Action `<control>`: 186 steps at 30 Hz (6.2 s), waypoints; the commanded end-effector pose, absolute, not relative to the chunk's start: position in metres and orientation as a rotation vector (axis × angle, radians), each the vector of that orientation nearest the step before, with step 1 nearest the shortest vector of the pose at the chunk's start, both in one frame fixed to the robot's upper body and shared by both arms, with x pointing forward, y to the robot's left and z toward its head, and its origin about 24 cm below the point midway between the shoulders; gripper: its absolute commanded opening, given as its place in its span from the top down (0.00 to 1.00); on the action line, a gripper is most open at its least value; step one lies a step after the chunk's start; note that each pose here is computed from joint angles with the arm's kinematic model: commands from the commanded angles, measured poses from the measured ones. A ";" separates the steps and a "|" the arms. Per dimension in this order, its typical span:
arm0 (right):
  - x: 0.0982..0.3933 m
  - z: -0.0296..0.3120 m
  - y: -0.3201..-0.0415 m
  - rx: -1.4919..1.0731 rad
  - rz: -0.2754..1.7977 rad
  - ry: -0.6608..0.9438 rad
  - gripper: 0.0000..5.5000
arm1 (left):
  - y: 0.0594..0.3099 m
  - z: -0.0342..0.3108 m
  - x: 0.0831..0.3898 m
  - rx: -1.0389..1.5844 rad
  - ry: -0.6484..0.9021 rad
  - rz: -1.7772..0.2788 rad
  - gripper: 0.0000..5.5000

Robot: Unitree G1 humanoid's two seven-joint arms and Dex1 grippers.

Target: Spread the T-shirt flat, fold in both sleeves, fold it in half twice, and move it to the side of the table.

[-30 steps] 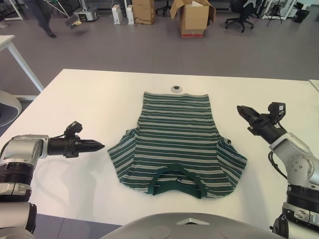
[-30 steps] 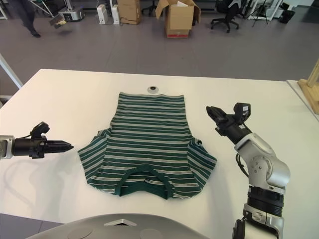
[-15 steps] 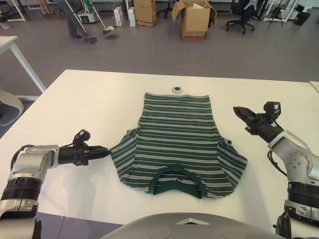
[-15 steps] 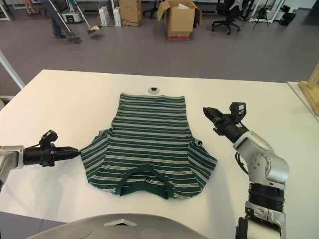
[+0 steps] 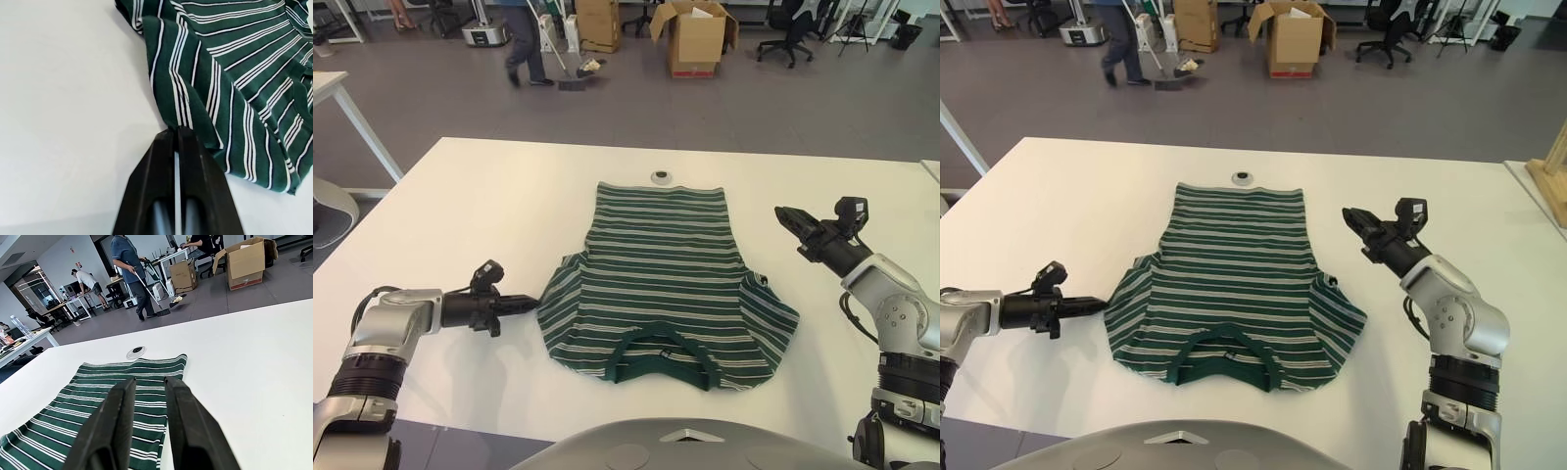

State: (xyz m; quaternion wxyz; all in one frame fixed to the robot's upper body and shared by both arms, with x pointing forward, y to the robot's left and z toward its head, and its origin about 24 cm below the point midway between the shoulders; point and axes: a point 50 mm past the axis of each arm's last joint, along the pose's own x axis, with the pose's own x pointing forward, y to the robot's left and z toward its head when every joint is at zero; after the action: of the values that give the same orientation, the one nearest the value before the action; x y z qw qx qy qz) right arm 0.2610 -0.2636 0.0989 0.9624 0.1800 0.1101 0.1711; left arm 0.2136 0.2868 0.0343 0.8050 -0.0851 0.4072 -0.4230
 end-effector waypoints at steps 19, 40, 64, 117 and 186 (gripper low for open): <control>0.258 0.095 -0.262 0.371 0.330 0.233 0.80 | 0.280 0.105 0.249 -0.112 0.676 -1.021 1.00; 0.261 0.092 -0.256 0.384 0.348 0.243 0.80 | 0.164 0.046 0.233 -0.066 0.689 -1.123 0.89; 0.157 0.038 -0.299 0.428 0.530 0.847 0.68 | 0.221 0.106 0.266 -0.579 0.191 -0.699 0.86; 0.224 0.083 -0.187 0.551 0.878 0.575 0.74 | 0.204 0.090 0.257 -0.550 0.248 -0.766 0.86; 0.273 0.137 -0.243 0.438 1.060 0.663 1.00 | 0.183 0.132 0.324 -0.388 0.462 -1.422 1.00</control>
State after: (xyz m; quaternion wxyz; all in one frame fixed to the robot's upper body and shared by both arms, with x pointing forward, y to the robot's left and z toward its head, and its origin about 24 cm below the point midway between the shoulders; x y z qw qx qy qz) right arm 0.2552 -0.2388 0.1448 0.7712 0.1951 0.2949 0.5293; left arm 0.3071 0.1872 0.1376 0.6920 -0.1758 0.1922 -0.6732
